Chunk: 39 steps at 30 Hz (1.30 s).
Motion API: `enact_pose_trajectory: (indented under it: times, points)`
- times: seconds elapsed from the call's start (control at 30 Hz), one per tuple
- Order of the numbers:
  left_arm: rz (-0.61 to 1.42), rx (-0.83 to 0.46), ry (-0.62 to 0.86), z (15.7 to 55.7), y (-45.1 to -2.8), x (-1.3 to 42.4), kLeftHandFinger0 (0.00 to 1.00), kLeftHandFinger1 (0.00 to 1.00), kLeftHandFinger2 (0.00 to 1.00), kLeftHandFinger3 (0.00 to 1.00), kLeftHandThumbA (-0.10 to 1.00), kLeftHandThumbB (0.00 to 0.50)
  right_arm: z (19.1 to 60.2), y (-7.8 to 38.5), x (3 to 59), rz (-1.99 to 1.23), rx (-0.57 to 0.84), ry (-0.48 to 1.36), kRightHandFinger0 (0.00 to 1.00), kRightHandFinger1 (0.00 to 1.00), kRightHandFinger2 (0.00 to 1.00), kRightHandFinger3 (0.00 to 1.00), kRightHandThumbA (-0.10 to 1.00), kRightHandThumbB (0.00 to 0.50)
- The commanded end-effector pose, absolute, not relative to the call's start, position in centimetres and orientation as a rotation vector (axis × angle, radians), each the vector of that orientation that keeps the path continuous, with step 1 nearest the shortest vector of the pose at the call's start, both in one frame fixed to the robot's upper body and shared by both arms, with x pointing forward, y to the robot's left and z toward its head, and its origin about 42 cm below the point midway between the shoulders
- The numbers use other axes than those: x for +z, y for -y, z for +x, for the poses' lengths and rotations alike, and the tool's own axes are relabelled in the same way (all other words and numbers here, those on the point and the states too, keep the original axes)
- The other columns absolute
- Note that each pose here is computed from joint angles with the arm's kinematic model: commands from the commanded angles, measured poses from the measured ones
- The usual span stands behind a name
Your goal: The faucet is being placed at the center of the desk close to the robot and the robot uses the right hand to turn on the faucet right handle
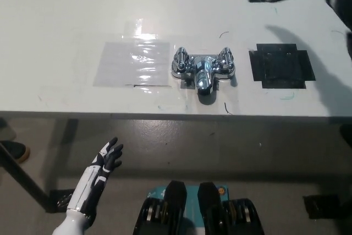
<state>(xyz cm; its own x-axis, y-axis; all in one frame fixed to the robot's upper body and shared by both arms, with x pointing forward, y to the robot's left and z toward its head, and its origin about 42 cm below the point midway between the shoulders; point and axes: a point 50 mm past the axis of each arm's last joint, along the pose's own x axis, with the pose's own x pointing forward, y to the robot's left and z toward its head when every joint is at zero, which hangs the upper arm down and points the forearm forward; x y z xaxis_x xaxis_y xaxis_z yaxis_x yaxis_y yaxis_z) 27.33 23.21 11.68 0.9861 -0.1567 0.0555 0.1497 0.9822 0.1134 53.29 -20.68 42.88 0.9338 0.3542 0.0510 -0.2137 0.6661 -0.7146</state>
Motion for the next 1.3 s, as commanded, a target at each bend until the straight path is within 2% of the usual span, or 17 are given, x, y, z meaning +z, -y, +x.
enact_pose_trajectory:
  times: [0.0, 0.03, 0.07, 0.17, 0.2, 0.3, 0.57, 0.67, 0.73, 0.8, 0.83, 0.87, 0.97, 1.03, 1.17, 1.2, 1.27]
  points:
    - [0.126, -0.169, 0.137, 27.5, -23.6, 12.9, 1.0, 1.0, 1.0, 1.0, 0.92, 0.174, 55.6, 15.5, 52.3, -1.014, 0.46, 0.018, 1.0, 1.0, 1.0, 1.0, 1.0, 0.209]
    - [0.123, -0.167, 0.138, 27.5, -23.7, 12.9, 1.0, 1.0, 1.0, 1.0, 0.91, 0.178, 56.2, 14.4, 52.4, -1.068, 0.489, 0.013, 1.0, 1.0, 1.0, 1.0, 1.0, 0.165]
    - [0.122, -0.166, 0.14, 27.5, -23.7, 12.8, 1.0, 1.0, 1.0, 1.0, 0.91, 0.179, 56.4, 14.0, 52.4, -1.085, 0.498, 0.009, 1.0, 1.0, 1.0, 1.0, 1.0, 0.16]
    - [0.13, -0.171, 0.142, 27.5, -23.8, 12.8, 1.0, 1.0, 1.0, 1.0, 0.92, 0.167, 57.2, 12.4, 51.9, -1.105, 0.477, -0.033, 1.0, 1.0, 1.0, 1.0, 1.0, 0.169]
    - [0.129, -0.169, 0.146, 27.6, -23.8, 12.9, 1.0, 1.0, 1.0, 1.0, 0.92, 0.157, 57.5, 11.5, 51.7, -1.123, 0.443, -0.048, 1.0, 1.0, 1.0, 1.0, 1.0, 0.207]
    - [0.12, -0.17, 0.143, 27.5, -23.8, 13.0, 1.0, 1.0, 1.0, 1.0, 0.91, 0.158, 57.9, 10.3, 50.9, -1.2, 0.416, -0.087, 1.0, 1.0, 1.0, 1.0, 1.0, 0.241]
    - [0.119, -0.165, 0.142, 27.5, -23.8, 13.0, 1.0, 1.0, 1.0, 1.0, 0.91, 0.175, 58.7, 8.6, 48.5, -1.252, 0.386, -0.132, 1.0, 1.0, 1.0, 1.0, 1.0, 0.248]
    - [0.124, -0.167, 0.144, 27.5, -23.8, 13.1, 1.0, 1.0, 1.0, 1.0, 0.9, 0.157, 58.9, 8.2, 47.7, -1.253, 0.391, -0.158, 1.0, 1.0, 1.0, 1.0, 1.0, 0.247]
    - [0.131, -0.168, 0.148, 27.6, -23.8, 13.1, 1.0, 1.0, 1.0, 1.0, 0.91, 0.161, 58.9, 8.0, 47.1, -1.307, 0.315, -0.207, 1.0, 1.0, 1.0, 1.0, 1.0, 0.328]
    - [0.126, -0.167, 0.148, 27.6, -23.7, 13.1, 1.0, 1.0, 1.0, 1.0, 0.91, 0.165, 58.9, 7.8, 46.5, -1.33, 0.3, -0.254, 1.0, 1.0, 1.0, 1.0, 1.0, 0.348]
    - [0.126, -0.166, 0.148, 27.6, -23.8, 13.1, 1.0, 1.0, 1.0, 1.0, 0.91, 0.166, 58.9, 7.8, 46.4, -1.332, 0.302, -0.262, 1.0, 1.0, 1.0, 1.0, 1.0, 0.349]
    - [0.125, -0.172, 0.151, 27.6, -23.8, 13.1, 1.0, 1.0, 1.0, 1.0, 0.91, 0.163, 59.0, 8.0, 45.7, -1.329, 0.319, -0.267, 1.0, 1.0, 1.0, 1.0, 1.0, 0.316]
    - [0.124, -0.171, 0.146, 27.6, -23.9, 13.0, 1.0, 1.0, 1.0, 1.0, 0.91, 0.17, 59.1, 8.1, 44.6, -1.345, 0.338, -0.287, 1.0, 1.0, 1.0, 1.0, 1.0, 0.307]
    - [0.12, -0.167, 0.14, 27.5, -23.8, 13.1, 1.0, 1.0, 1.0, 1.0, 0.91, 0.18, 59.1, 8.4, 43.9, -1.324, 0.365, -0.309, 1.0, 1.0, 1.0, 1.0, 1.0, 0.283]
    - [0.118, -0.165, 0.142, 27.5, -23.9, 13.1, 1.0, 1.0, 1.0, 1.0, 0.9, 0.171, 59.3, 9.2, 42.8, -1.314, 0.406, -0.349, 1.0, 1.0, 1.0, 1.0, 1.0, 0.284]
    - [0.122, -0.167, 0.148, 27.5, -23.9, 13.1, 1.0, 1.0, 1.0, 1.0, 0.9, 0.168, 59.3, 9.5, 42.5, -1.237, 0.439, -0.37, 1.0, 1.0, 1.0, 1.0, 1.0, 0.251]
    - [0.119, -0.169, 0.148, 27.5, -23.9, 13.0, 1.0, 1.0, 1.0, 1.0, 0.9, 0.169, 59.4, 9.9, 41.7, -1.24, 0.446, -0.375, 1.0, 1.0, 1.0, 1.0, 1.0, 0.241]
